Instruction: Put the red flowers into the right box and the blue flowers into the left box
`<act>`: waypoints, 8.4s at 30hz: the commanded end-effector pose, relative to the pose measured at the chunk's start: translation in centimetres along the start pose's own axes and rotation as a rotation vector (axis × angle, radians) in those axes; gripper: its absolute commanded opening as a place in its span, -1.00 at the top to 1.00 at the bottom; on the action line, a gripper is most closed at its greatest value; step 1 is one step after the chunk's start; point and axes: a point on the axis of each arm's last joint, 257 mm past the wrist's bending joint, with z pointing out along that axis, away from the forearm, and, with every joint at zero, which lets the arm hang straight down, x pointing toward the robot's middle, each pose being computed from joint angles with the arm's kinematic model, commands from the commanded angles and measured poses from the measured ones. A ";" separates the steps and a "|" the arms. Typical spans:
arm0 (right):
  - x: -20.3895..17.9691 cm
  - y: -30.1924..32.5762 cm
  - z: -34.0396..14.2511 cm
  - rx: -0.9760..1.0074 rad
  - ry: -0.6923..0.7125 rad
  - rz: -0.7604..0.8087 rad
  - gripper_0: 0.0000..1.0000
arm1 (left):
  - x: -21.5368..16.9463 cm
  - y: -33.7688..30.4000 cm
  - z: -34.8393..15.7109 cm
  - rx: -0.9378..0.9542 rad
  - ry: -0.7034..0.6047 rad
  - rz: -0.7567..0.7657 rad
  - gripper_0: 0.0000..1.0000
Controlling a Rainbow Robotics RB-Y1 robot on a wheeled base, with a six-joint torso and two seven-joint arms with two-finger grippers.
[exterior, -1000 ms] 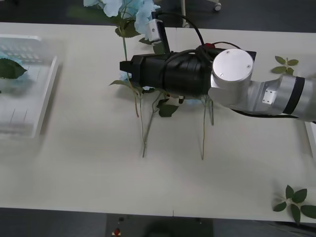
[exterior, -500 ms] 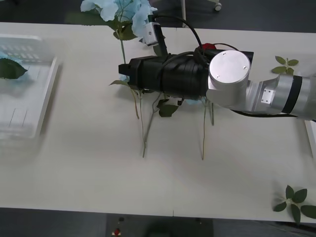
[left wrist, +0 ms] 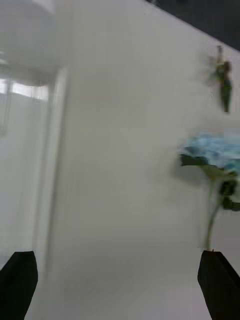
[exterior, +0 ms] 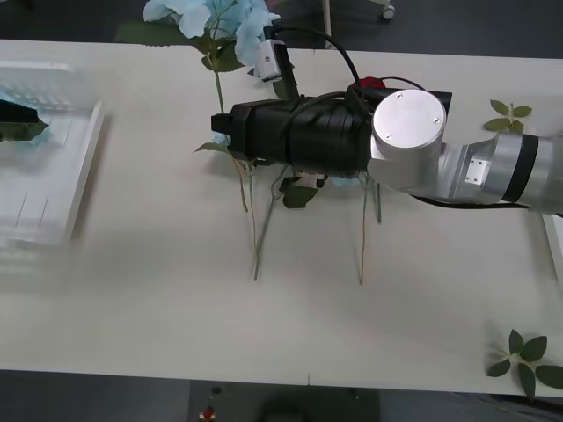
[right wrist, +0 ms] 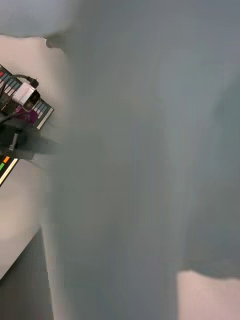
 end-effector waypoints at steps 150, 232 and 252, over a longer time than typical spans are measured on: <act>-7.7 -1.0 -15.8 -0.088 0.205 0.024 -1.00 | 6.8 -17.2 8.0 0.692 -0.185 0.430 1.00; 4.2 -28.5 -12.5 0.836 0.392 0.463 -1.00 | 3.2 24.5 -0.2 -0.533 -0.109 0.115 -0.99; 8.7 -24.6 -16.6 0.812 0.664 0.508 -1.00 | 1.2 15.8 -7.9 -0.261 0.013 0.117 -0.99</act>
